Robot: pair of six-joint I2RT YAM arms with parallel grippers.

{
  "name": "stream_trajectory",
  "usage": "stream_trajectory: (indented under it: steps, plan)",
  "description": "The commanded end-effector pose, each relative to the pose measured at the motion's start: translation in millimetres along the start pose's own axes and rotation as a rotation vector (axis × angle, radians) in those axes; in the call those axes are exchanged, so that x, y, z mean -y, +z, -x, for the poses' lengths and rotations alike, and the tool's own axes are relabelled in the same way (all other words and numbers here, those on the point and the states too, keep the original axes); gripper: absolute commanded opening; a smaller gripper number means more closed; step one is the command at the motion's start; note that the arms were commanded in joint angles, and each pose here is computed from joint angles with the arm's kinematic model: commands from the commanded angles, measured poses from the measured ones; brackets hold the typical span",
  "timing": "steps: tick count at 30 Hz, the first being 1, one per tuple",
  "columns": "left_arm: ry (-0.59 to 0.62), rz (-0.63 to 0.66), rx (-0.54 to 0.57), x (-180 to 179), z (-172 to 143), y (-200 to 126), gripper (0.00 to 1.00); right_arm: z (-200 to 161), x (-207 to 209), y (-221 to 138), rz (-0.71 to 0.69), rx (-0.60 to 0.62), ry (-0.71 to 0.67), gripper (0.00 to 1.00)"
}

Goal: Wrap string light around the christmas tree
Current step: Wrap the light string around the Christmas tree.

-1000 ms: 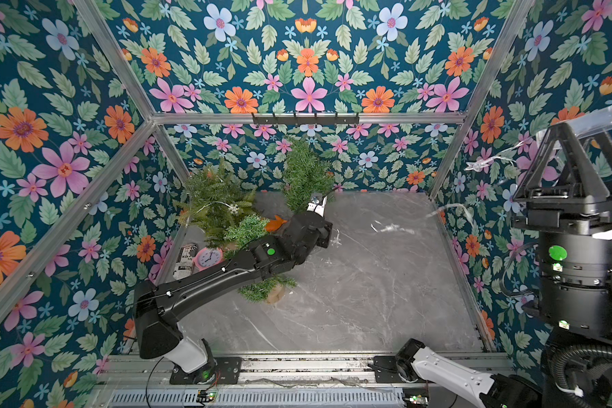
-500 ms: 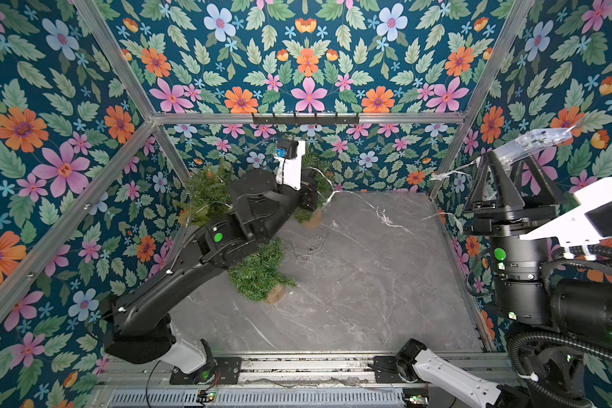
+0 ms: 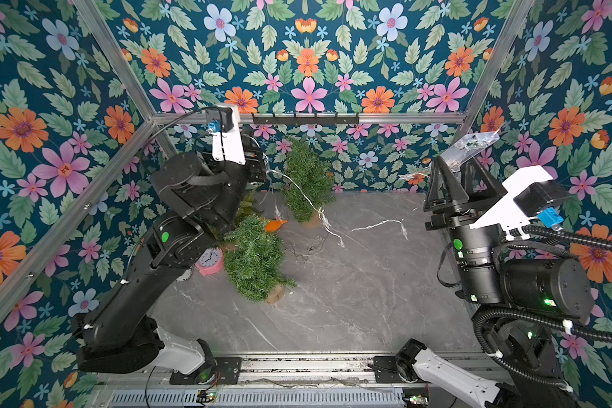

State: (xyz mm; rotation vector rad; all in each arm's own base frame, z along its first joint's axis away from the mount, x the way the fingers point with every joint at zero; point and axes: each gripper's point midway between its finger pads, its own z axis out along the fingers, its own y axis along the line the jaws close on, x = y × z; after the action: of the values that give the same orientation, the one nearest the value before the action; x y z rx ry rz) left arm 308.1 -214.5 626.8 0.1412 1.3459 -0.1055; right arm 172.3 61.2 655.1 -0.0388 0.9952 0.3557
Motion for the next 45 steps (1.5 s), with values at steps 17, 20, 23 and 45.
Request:
stream_trajectory:
  steps: [17, 20, 23, 45]
  plan:
    - [-0.044, 0.072, -0.062, -76, -17, -41, 0.0, -56, -2, -16, 0.021, -0.112, 0.021, 0.23]
    - [-0.03, 0.061, -0.111, -76, -31, -47, 0.0, -55, 0, -20, 0.018, -0.117, 0.025, 0.23]
    - [-0.057, 0.06, -0.115, -82, -35, -57, 0.0, -54, 1, -23, 0.022, -0.122, 0.032, 0.22]
    - [-0.123, -0.047, -0.099, -66, -67, -70, 0.0, -43, 21, -37, -0.054, -0.074, 0.024, 0.22]
